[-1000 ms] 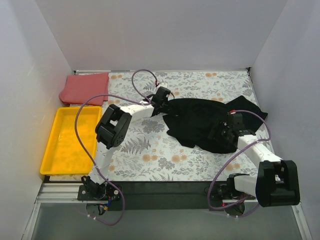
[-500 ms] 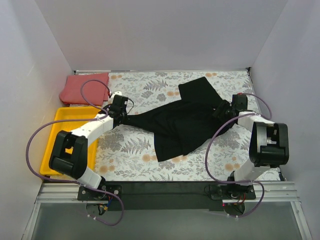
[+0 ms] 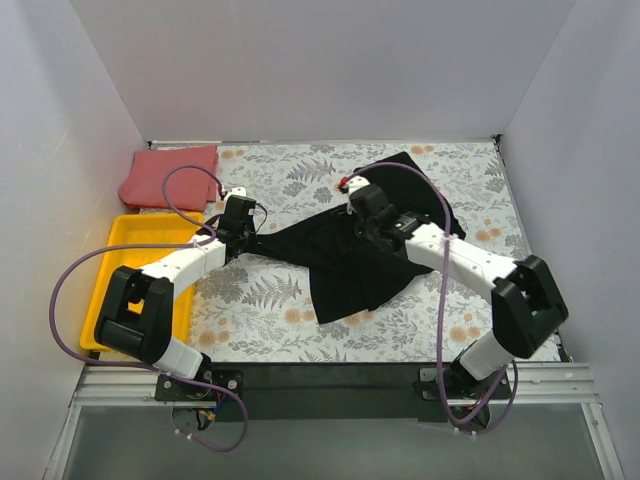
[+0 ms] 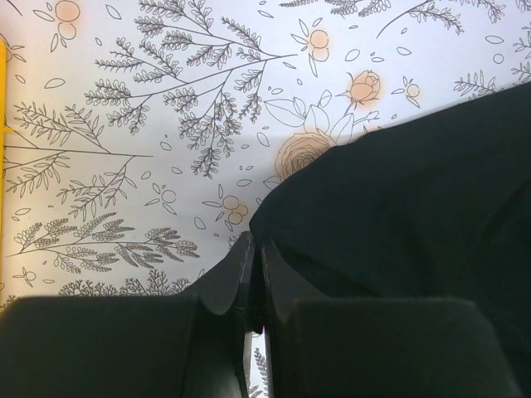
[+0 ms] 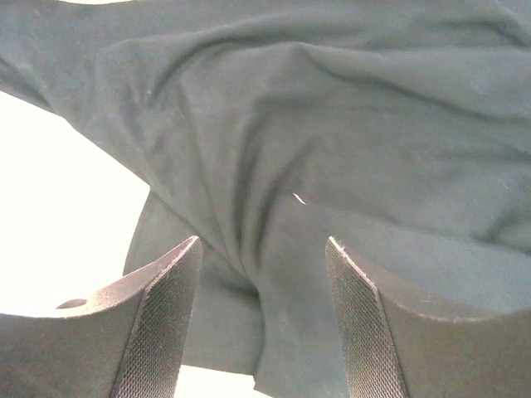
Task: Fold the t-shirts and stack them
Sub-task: Flatten the tshirt out
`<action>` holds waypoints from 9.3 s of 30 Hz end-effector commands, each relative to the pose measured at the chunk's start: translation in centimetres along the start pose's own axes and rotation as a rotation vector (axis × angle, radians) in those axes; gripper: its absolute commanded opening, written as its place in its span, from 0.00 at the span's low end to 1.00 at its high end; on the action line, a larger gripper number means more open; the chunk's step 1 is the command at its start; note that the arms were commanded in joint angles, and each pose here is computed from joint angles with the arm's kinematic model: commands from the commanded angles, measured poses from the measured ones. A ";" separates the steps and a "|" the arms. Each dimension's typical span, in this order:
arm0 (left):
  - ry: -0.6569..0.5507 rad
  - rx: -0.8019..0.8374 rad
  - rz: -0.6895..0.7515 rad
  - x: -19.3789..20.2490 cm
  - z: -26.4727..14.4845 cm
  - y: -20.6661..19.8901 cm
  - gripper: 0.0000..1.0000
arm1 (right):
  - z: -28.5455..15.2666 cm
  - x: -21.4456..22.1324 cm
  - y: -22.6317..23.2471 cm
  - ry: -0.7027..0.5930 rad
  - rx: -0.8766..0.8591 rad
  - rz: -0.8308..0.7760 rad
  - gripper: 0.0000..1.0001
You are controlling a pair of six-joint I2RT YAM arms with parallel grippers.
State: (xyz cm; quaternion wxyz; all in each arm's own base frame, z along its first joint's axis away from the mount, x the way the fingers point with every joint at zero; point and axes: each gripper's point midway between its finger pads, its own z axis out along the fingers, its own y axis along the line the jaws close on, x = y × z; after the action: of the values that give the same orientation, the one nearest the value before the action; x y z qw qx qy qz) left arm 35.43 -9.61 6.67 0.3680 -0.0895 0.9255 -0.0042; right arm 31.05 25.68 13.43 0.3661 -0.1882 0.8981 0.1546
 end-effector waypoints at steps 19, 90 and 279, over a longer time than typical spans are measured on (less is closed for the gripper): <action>-0.090 -0.016 -0.001 -2.9 -1.2 0.3 0.00 | -1.1 1.8 -10.5 0.121 0.599 -0.150 0.07; 0.208 -0.046 0.097 7.4 -2.8 -7.2 0.69 | -15.3 10.3 -21.0 -0.113 0.582 0.559 0.06; -0.092 -0.130 -0.174 -5.7 -0.7 4.8 0.00 | 1.2 11.1 -16.8 0.298 0.421 0.385 0.49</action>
State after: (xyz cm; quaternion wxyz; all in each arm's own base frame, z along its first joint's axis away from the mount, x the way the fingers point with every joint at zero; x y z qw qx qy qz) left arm 38.23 -5.50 9.08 0.3775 -0.1745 0.9094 0.0027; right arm 28.27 9.04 1.84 0.1708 0.0309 0.9848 0.0062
